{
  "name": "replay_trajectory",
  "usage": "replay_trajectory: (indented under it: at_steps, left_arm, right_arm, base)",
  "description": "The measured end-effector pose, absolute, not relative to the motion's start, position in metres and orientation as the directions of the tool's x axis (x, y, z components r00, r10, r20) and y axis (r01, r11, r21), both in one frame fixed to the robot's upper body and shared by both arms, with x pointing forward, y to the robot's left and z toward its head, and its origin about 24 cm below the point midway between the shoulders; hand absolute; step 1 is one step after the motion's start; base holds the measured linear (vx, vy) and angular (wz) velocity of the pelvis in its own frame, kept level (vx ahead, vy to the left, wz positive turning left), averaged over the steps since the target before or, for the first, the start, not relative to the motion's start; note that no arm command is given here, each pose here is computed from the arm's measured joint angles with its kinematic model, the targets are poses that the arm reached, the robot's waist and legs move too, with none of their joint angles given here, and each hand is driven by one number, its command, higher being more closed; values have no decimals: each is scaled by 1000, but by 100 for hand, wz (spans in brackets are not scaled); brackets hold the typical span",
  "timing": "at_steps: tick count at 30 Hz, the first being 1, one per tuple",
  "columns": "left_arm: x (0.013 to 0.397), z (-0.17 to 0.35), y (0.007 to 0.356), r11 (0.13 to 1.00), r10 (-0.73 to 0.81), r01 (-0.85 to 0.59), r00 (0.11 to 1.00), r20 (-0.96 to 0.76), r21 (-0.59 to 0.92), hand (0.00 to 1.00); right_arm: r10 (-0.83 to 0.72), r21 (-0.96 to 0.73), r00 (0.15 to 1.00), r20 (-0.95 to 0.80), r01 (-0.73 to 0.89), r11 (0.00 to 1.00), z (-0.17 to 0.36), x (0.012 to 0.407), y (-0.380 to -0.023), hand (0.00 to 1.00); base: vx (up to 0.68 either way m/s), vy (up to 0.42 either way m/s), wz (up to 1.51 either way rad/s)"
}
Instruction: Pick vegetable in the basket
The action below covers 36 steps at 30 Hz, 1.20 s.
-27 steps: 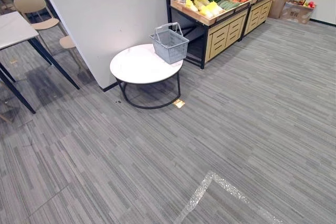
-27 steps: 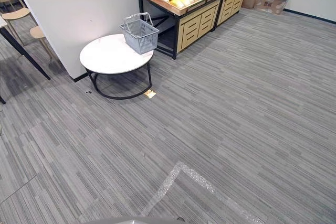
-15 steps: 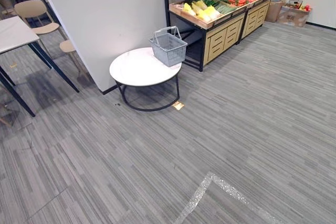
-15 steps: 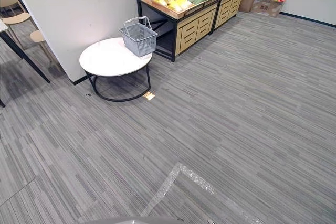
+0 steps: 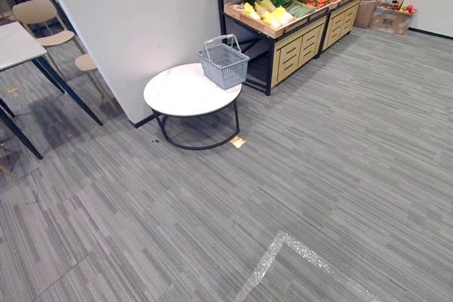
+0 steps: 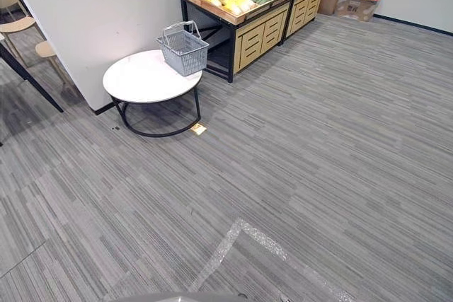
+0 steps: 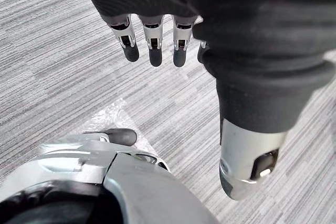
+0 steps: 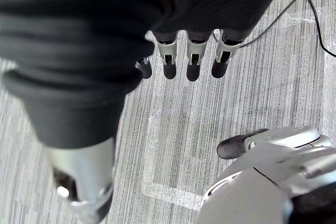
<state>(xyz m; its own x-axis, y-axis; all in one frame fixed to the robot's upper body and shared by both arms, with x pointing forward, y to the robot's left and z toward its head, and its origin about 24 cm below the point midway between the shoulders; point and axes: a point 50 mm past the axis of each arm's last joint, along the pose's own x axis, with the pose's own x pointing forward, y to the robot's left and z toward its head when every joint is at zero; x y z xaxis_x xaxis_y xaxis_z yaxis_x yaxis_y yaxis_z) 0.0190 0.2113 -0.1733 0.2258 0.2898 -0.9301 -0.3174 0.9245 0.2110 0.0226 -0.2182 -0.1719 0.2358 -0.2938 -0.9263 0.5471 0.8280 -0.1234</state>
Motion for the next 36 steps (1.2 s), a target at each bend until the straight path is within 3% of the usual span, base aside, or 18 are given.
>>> replay_trajectory:
  at_steps: [17, 24, 31, 36]
  left_arm:
    - [25, -172, 211, 928, 275, -325, 274, -921, 181, 0]
    - [54, -168, 219, 932, 282, -321, 347, -894, 169, 0]
    - [57, -165, 219, 826, 316, -559, 358, -878, 69, 0]
    - [49, -167, 211, 841, 290, -538, 349, -891, 63, 0]
  right_arm:
    - [-302, -117, 249, -920, 560, 820, -171, 24, -218, 0]
    - [-294, -72, 324, -899, 552, 831, -169, 55, -216, 0]
    - [-281, -73, 358, -890, 498, 864, -167, 57, -216, 0]
    - [-281, -52, 413, -866, 485, 873, -163, 83, -218, 0]
  base:
    - [-19, -11, 0]
    - [0, -24, 1]
    - [105, -97, 6]
    - [270, 44, -19]
